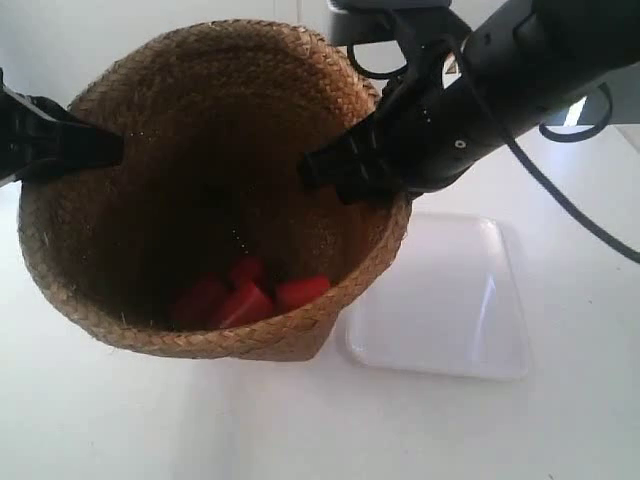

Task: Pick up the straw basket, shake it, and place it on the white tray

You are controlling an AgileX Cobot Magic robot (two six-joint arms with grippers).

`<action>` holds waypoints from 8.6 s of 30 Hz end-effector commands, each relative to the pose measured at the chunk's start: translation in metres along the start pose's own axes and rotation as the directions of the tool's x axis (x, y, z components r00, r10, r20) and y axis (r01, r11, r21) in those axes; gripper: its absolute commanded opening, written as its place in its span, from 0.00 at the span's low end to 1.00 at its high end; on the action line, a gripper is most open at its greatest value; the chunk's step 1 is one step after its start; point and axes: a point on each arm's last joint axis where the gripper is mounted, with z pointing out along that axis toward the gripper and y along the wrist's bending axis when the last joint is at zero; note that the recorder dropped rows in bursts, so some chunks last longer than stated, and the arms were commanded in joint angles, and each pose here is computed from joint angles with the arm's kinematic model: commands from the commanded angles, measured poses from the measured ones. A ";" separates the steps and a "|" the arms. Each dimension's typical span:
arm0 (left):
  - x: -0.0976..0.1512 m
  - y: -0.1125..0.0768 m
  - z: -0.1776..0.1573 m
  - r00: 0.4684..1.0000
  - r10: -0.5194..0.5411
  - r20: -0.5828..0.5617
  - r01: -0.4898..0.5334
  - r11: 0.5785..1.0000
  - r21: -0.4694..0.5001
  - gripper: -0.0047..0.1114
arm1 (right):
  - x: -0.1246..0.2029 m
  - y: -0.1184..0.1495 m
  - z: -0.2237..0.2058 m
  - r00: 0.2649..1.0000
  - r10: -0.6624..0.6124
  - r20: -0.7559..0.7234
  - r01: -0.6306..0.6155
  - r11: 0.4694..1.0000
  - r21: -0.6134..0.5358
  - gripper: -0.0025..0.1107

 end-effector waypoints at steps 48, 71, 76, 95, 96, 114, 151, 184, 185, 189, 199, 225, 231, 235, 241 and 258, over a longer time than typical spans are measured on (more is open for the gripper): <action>0.007 -0.004 -0.009 0.996 -0.041 0.080 0.040 0.999 0.017 0.04 | 0.017 -0.006 0.034 0.994 -0.049 -0.099 0.052 0.998 0.019 0.02; 0.011 0.003 0.004 0.999 0.036 0.024 -0.036 0.999 -0.012 0.04 | 0.006 -0.003 0.013 0.971 -0.102 -0.216 0.107 0.994 0.010 0.02; 0.016 0.001 0.004 0.997 0.069 -0.024 -0.069 0.998 0.009 0.04 | 0.007 -0.003 0.027 0.963 -0.094 -0.254 0.099 0.995 0.006 0.02; 0.018 0.002 0.003 0.993 0.103 -0.050 -0.104 0.995 0.001 0.04 | 0.003 0.000 0.039 0.982 -0.056 -0.181 0.052 0.998 -0.024 0.02; 0.018 0.002 0.003 0.993 0.103 -0.050 -0.104 0.995 0.001 0.04 | 0.004 0.000 0.041 0.983 -0.055 -0.174 0.052 0.998 -0.022 0.02; -0.028 -0.029 -0.047 0.978 0.164 0.126 -0.174 0.982 0.068 0.04 | -0.022 0.008 -0.040 0.998 -0.067 -0.004 0.066 0.997 -0.031 0.02; -0.012 -0.016 -0.018 0.990 0.122 -0.071 -0.116 0.990 0.082 0.04 | -0.012 0.005 -0.027 0.999 -0.047 -0.009 0.046 0.998 -0.037 0.02; -0.004 -0.001 -0.015 0.998 0.061 0.021 -0.061 0.998 0.002 0.04 | -0.004 0.004 -0.029 0.933 0.004 0.360 0.012 0.999 -0.043 0.02; 0.011 0.009 0.000 0.998 -0.012 -0.055 0.012 1.000 -0.006 0.04 | 0.004 0.000 -0.006 0.953 0.030 0.300 -0.019 0.999 -0.040 0.02; 0.014 0.011 0.002 0.997 0.002 -0.071 -0.002 1.000 0.000 0.04 | 0.004 -0.002 0.011 0.987 0.048 0.154 -0.042 0.998 -0.039 0.02; 0.004 0.011 -0.003 1.000 0.018 -0.005 -0.018 0.999 -0.029 0.04 | 0.016 -0.003 0.017 0.997 0.022 0.072 -0.020 0.999 -0.031 0.02; -0.009 0.005 -0.009 1.000 0.025 0.013 -0.025 1.000 0.009 0.04 | -0.005 0.006 0.002 0.995 0.016 0.102 -0.009 0.997 -0.072 0.02; -0.008 0.004 -0.008 1.000 0.015 0.016 -0.016 1.000 0.017 0.04 | -0.003 0.004 0.004 0.995 0.006 0.100 0.000 0.998 -0.058 0.02; -0.020 0.000 -0.006 0.999 -0.032 0.041 0.029 0.997 0.066 0.04 | -0.013 -0.006 -0.006 0.995 0.000 0.099 0.002 1.000 -0.021 0.02; -0.052 -0.025 0.009 0.989 -0.070 0.129 0.047 0.985 0.169 0.04 | -0.036 -0.042 -0.036 0.994 0.040 0.100 -0.046 0.998 0.053 0.02; -0.039 -0.085 0.104 0.997 -0.082 0.001 0.078 0.958 0.276 0.04 | -0.032 -0.130 -0.031 0.964 0.138 -0.226 -0.090 0.974 0.209 0.02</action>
